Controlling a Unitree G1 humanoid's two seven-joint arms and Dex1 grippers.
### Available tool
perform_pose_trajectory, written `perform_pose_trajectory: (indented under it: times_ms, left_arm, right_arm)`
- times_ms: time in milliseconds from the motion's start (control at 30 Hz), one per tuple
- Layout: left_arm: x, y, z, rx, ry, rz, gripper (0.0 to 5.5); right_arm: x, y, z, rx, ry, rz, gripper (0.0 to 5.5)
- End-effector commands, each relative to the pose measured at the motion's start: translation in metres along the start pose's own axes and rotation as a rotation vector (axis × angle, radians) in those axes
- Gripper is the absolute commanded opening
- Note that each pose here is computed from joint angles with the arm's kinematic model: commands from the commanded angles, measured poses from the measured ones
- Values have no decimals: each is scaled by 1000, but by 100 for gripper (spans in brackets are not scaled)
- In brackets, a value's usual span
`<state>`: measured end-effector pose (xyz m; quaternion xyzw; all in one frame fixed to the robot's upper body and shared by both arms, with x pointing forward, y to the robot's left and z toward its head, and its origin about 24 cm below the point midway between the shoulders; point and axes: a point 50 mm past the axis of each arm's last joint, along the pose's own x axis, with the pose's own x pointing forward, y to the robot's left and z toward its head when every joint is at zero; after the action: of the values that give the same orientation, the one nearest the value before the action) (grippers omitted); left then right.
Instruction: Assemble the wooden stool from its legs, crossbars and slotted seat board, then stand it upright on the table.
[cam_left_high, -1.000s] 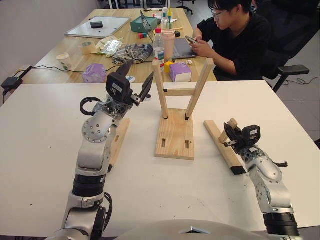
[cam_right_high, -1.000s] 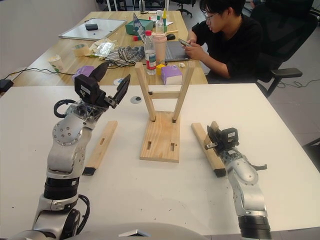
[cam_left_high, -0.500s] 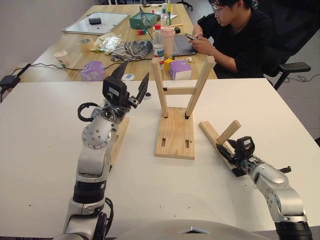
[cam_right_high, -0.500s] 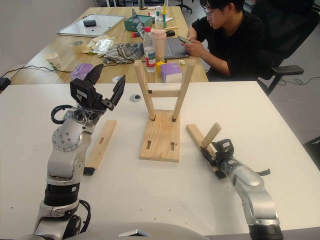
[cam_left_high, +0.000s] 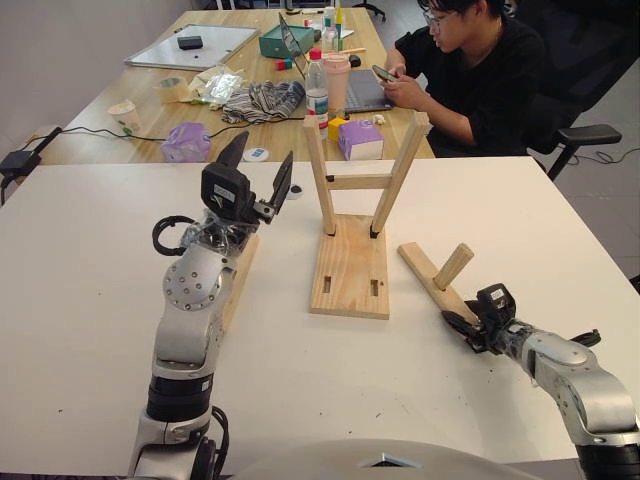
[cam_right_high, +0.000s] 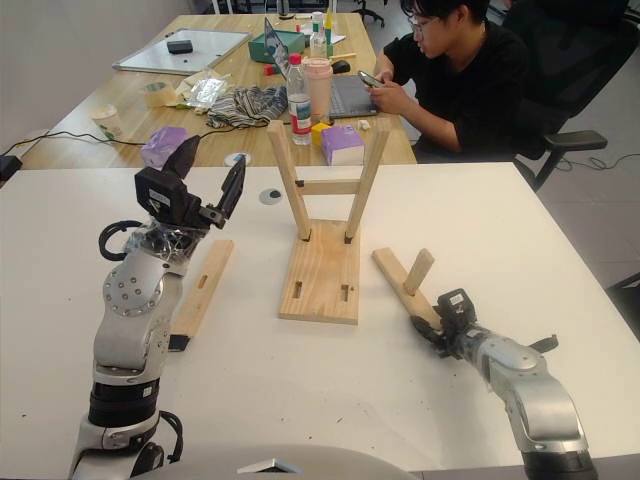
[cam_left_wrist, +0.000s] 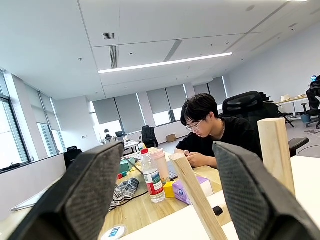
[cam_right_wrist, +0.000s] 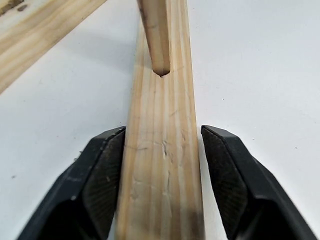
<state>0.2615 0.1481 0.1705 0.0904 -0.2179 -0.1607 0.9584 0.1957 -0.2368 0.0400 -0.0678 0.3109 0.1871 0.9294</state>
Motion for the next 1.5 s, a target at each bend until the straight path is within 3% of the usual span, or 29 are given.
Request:
perform_pose_trajectory:
  times_ms: [33,300,500,567,733,967,1200,1500]
  left_arm:
    - [-2,4,3,11,-2,23,327]
    - [-1,11,13,-77,-68,45,327]
    - [-3,1,30,-537,-152,-72,327]
    - [-5,-3,33,-636,-147,-133,327]
    - [-13,-33,45,-880,-128,-472,327]
    - [5,-34,41,-1075,-224,-546,327]
    - [26,-40,55,-1139,-355,-588,327]
    - [37,-71,42,-1204,-283,-645,327]
  right_arm:
    - [-1,-4,19,4,-52,-1,204]
    - [-14,-58,105,-5,-281,-147,202]
    - [-55,-98,200,-72,-522,-238,202]
    - [-66,-93,225,-84,-589,-158,202]
    - [-95,-45,267,-92,-679,400,202]
    - [-99,3,253,-75,-528,887,202]
    - [-93,17,237,-37,-448,991,202]
    - [-89,28,232,-15,-443,1039,202]
